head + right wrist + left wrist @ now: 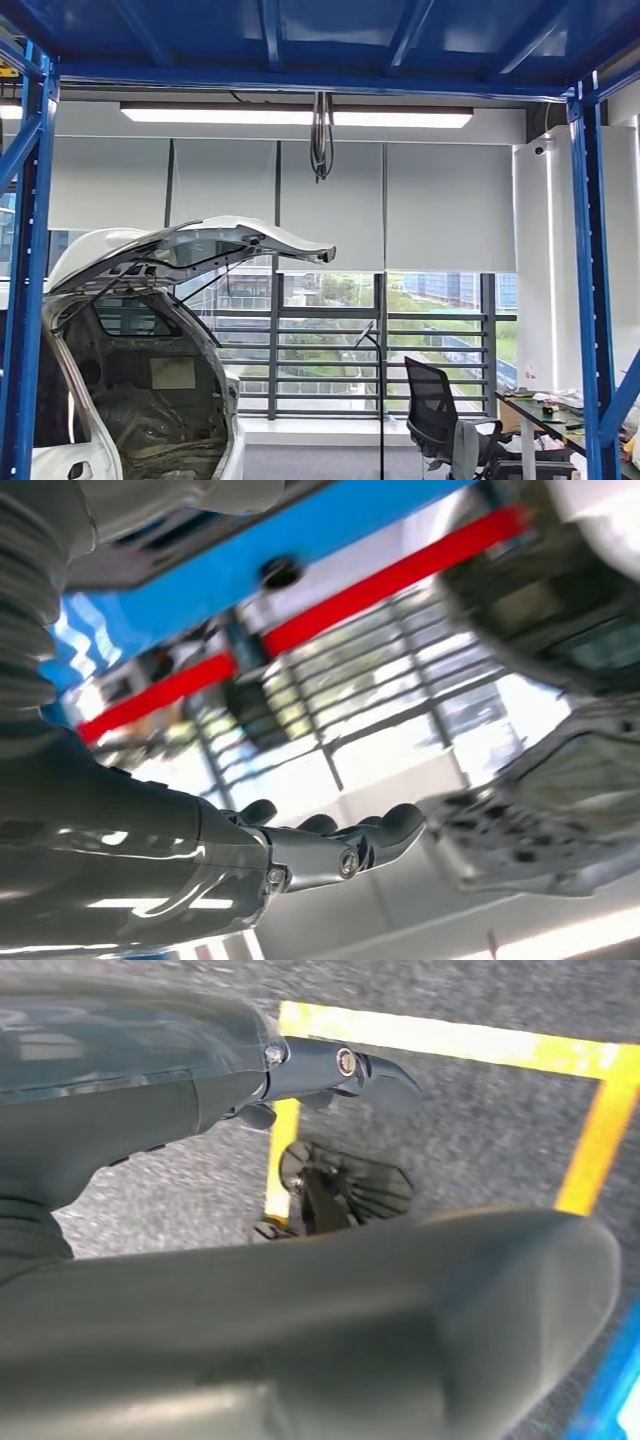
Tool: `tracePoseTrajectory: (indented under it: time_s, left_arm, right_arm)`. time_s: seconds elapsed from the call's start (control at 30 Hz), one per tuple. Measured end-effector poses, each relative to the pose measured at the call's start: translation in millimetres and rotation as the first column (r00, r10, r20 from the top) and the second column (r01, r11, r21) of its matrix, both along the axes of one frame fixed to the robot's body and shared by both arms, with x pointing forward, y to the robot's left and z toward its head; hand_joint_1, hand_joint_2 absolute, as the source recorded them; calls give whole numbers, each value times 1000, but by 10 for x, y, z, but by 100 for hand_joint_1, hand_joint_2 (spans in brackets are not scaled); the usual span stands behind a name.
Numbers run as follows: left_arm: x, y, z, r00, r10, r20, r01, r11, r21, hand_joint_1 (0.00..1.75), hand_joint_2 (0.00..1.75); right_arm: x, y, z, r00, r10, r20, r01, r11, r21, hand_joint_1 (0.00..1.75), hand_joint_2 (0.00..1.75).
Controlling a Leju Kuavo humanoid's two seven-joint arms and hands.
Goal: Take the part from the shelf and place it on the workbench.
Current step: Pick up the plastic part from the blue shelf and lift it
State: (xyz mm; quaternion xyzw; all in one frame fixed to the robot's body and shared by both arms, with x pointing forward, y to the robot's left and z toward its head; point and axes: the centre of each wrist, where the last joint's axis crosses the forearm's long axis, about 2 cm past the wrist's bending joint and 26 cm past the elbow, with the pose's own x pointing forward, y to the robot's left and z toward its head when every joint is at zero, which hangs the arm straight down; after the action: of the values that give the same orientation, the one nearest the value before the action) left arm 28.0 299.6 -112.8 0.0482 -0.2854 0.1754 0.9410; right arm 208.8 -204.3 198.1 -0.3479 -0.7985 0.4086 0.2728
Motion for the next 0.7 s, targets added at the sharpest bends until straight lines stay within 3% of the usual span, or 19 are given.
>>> tracePoseTrajectory:
  time_s: [0.33,0.7]
  left_arm:
    - [-19,19,-1,1000,4,-8,-4,1000,10,0,0]
    - [-26,62,-1,1000,2,-1,-2,1000,21,0,0]
  right_arm:
    - [21,-397,-199,942,-331,-65,318,936,-151,0,175]
    - [-24,-808,-510,839,-492,-234,434,863,-258,0,175]
